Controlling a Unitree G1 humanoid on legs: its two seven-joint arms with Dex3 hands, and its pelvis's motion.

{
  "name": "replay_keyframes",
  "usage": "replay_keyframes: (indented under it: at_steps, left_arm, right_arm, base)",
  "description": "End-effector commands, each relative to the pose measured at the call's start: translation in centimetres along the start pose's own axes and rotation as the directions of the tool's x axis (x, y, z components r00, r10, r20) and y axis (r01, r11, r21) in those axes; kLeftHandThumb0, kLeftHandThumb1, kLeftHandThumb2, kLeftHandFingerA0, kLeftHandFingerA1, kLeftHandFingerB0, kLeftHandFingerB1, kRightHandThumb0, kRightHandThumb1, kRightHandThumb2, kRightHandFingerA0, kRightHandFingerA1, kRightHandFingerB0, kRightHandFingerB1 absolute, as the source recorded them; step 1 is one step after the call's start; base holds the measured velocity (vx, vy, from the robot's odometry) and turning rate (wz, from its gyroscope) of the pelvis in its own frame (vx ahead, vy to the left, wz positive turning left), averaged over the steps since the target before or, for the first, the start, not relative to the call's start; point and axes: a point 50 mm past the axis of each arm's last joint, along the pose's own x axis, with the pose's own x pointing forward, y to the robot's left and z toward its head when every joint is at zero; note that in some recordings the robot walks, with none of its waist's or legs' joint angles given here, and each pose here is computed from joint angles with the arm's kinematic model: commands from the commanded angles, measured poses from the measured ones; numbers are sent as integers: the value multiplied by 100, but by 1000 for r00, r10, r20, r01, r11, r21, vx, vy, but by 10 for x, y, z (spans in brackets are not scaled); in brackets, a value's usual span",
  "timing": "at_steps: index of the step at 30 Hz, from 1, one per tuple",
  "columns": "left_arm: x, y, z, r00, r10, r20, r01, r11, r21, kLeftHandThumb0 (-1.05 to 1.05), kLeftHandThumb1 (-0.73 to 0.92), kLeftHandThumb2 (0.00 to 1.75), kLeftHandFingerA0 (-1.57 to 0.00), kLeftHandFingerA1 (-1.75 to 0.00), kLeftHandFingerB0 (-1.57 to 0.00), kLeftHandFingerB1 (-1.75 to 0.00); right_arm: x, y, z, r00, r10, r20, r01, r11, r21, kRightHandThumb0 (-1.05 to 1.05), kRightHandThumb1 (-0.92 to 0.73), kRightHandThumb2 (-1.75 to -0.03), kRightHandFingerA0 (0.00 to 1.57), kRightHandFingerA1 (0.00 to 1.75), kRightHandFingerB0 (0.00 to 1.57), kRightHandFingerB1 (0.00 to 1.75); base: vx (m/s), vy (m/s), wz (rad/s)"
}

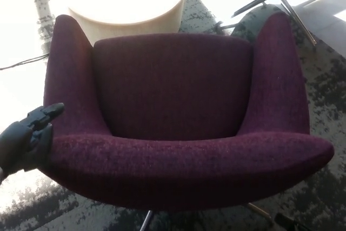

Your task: The robot stands in front of a sofa and uses its left hand to push the left side of the sofa

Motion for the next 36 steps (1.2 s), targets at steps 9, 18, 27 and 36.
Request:
replay_keyframes:
  at_steps: [9,18,27,36]
  left_arm:
    - [0,-80,16,935,-340,104,335,940,61,-88,89,123,0,-12,0,-14]
    - [-5,-117,28,893,-430,129,423,903,79,-91,91,122,-4,-13,-4,-13]
    - [-2,-146,49,863,-486,138,473,873,120,-91,89,122,-4,-12,-6,-17]
    - [1,-191,75,806,-577,134,551,813,187,-96,92,126,-6,-11,-7,-15]
  right_arm:
    - [-3,-6,1,1000,-26,7,26,1000,-3,-58,-31,-143,12,131,0,121]
    - [-3,-6,1,1000,-21,1,21,1000,-19,-57,-33,-142,13,134,0,121]
    - [-3,-6,4,1000,-15,3,15,1000,-20,-58,-29,-140,13,134,3,126]
    - [-1,-4,7,1000,-9,4,9,1000,-27,-59,-30,-143,18,140,4,125]
  base:
    - [0,0,2]
    - [0,0,0]
    - [0,0,0]
    - [0,0,0]
